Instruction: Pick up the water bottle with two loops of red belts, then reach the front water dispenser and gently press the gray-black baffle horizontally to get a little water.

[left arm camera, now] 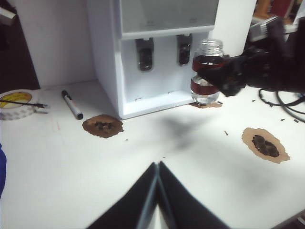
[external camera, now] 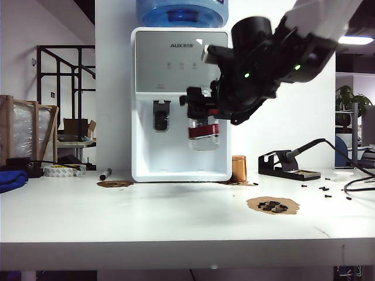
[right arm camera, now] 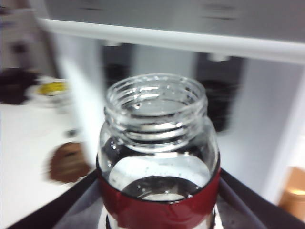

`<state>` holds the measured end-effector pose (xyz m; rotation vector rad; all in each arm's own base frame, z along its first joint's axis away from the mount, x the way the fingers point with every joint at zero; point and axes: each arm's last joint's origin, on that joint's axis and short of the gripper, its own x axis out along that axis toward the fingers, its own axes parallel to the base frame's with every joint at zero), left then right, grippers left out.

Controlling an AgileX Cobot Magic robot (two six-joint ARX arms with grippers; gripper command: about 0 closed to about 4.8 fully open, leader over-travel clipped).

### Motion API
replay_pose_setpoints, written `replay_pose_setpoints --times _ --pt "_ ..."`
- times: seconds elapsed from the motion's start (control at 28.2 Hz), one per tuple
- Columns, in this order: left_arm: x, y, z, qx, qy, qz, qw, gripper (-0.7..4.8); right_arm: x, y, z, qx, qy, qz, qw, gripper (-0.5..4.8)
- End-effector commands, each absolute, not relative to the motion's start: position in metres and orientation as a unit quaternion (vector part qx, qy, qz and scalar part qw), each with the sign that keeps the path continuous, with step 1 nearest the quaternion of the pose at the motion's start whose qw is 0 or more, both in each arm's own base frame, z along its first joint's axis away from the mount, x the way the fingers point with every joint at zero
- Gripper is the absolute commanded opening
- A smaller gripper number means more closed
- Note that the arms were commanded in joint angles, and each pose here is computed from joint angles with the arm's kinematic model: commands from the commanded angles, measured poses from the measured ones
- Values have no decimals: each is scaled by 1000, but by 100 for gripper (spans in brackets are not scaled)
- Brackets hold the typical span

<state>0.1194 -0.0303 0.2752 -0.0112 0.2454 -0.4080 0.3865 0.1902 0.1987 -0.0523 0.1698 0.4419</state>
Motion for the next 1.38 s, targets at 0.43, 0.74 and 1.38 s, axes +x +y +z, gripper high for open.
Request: replay_pose_setpoints --times 0.43,0.74,1.38 --pt "82 -26 298 -11 101 -263 959 -4 337 187 227 31 120 503 856 -5" --pt "78 -25 299 -8 122 -263 957 -5 336 188 223 12 130 494 860 -5" --pt "71 -25 300 14 149 -290 945 -5 294 193 170 -12 96 401 911 -5"
